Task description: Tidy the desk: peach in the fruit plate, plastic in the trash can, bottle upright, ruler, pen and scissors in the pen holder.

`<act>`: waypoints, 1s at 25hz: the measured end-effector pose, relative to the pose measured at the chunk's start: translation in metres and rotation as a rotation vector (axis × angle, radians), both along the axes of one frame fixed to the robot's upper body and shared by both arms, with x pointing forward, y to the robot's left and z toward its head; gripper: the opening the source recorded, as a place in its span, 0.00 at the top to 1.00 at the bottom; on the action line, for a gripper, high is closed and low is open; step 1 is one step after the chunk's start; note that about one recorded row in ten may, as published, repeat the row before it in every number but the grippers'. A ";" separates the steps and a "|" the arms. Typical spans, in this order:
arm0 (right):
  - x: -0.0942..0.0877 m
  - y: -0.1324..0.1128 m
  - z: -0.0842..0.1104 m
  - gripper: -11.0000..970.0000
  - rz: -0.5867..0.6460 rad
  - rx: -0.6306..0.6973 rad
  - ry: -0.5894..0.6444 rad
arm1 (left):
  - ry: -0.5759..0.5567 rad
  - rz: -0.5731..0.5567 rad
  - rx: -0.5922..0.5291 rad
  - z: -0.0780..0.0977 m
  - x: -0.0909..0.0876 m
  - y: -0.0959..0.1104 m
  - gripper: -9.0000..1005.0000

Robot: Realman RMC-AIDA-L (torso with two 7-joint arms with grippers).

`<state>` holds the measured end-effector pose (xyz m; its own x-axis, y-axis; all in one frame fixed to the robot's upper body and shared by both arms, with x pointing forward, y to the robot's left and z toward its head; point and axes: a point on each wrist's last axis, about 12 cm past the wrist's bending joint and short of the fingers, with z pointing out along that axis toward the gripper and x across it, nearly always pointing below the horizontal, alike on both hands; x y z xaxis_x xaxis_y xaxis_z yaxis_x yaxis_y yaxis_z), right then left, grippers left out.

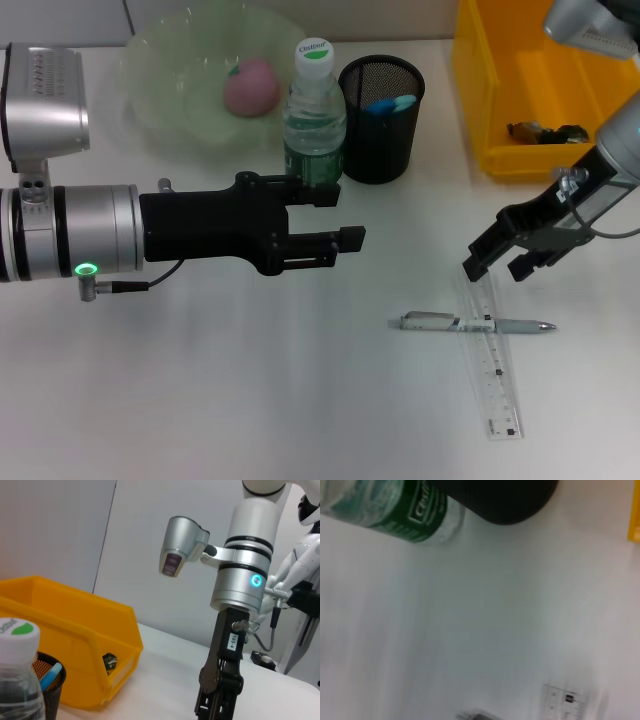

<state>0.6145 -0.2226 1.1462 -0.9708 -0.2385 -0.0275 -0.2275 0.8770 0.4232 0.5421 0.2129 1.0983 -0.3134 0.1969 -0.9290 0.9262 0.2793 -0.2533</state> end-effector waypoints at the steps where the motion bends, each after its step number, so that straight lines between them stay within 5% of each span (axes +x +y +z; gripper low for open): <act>1: 0.000 -0.001 -0.002 0.32 0.000 -0.006 0.000 | 0.000 0.001 0.000 0.000 0.000 0.000 0.34; 25: 0.001 0.026 -0.014 0.32 0.094 -0.092 -0.056 | 0.011 0.017 0.005 -0.004 0.001 0.000 0.34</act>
<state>0.6150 -0.1968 1.1319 -0.9417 -0.3321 -0.0549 -0.3312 0.8852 0.3266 0.5430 0.2128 1.0947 -0.3275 0.1963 -0.9242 0.9182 0.2967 -0.2624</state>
